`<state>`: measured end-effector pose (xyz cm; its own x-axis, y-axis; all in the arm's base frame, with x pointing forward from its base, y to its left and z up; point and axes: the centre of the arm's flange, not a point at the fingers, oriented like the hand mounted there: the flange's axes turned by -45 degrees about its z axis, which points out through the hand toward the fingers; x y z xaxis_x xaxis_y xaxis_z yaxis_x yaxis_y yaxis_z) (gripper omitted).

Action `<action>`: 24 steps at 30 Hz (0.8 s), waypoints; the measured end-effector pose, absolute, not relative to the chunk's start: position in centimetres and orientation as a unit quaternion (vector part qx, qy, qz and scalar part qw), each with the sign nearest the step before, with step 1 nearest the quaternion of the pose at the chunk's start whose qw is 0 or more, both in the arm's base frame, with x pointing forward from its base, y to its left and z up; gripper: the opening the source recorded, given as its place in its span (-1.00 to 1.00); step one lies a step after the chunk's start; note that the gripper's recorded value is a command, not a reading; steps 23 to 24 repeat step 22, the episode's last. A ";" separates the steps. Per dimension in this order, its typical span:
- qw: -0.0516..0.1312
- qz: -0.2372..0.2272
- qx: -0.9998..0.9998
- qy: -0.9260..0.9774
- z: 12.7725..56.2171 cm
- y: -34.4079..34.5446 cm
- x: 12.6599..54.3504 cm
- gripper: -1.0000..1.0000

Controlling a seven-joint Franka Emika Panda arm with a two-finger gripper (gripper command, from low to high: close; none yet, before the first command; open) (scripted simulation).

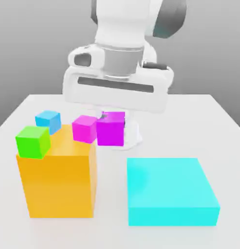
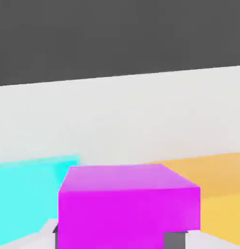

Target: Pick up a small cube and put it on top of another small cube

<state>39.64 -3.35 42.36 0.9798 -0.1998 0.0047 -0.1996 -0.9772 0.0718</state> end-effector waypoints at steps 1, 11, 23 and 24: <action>0.032 -0.001 0.993 -0.116 43.0 -4.2 38.7 -1.00; -0.003 0.000 0.978 -0.209 40.4 -8.6 32.2 -1.00; 0.000 0.000 0.978 -0.209 43.3 -8.6 32.2 1.00; 0.000 0.000 0.978 -0.209 43.3 -8.6 32.2 1.00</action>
